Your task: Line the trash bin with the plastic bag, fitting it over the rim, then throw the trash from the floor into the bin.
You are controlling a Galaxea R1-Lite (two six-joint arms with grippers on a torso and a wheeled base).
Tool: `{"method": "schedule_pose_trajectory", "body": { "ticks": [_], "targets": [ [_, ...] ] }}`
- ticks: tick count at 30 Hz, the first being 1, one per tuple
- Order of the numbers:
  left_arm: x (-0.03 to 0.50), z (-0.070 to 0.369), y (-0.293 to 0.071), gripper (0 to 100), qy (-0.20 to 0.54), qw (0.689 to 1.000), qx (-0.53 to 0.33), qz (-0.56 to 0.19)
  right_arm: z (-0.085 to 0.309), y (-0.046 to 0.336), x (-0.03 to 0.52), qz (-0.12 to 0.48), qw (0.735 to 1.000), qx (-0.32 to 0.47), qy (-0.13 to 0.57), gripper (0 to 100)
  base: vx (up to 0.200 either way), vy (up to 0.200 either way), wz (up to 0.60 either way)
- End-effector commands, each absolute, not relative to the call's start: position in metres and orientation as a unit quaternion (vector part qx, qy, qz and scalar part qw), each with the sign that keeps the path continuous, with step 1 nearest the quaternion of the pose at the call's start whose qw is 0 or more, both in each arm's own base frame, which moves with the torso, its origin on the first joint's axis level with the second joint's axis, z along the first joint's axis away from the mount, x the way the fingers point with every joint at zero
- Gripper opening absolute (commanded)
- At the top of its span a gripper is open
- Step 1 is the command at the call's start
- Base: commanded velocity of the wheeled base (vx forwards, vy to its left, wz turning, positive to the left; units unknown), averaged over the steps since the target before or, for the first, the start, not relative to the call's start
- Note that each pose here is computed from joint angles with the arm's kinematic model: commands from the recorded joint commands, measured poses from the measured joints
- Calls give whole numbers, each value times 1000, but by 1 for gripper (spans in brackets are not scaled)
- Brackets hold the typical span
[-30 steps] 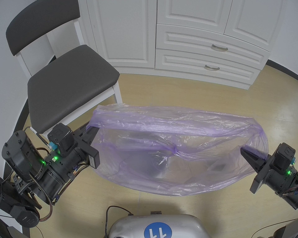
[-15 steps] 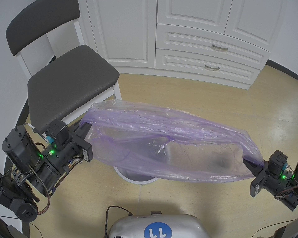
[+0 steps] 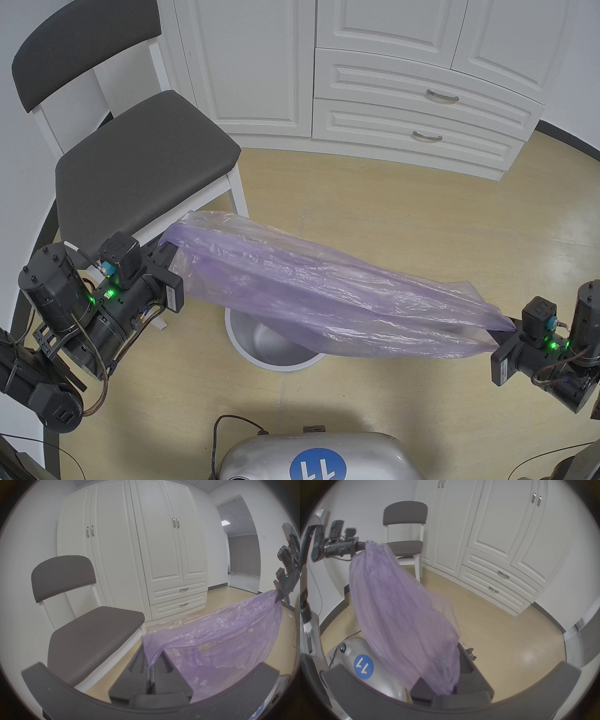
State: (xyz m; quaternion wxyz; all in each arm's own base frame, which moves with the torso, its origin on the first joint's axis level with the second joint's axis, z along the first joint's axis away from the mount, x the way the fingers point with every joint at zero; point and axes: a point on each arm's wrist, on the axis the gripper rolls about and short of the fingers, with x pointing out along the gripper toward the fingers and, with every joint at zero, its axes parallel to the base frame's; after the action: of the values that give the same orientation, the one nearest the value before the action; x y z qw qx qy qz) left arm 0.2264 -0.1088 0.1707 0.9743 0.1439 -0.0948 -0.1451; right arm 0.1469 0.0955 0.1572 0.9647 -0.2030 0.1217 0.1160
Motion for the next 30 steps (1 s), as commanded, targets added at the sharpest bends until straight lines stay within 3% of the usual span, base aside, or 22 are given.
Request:
{"method": "schedule_pose_trajectory", "body": {
  "ticks": [1, 30],
  "targets": [
    [235, 168, -109, 0, -89, 976, 144, -137, 149, 103, 165, 105, 964, -194, 151, 0, 0, 0, 0],
    [253, 158, -87, 0, -64, 977, 184, -86, 135, 94, 190, 56, 961, -189, 193, 0, 0, 0, 0]
  ]
}}
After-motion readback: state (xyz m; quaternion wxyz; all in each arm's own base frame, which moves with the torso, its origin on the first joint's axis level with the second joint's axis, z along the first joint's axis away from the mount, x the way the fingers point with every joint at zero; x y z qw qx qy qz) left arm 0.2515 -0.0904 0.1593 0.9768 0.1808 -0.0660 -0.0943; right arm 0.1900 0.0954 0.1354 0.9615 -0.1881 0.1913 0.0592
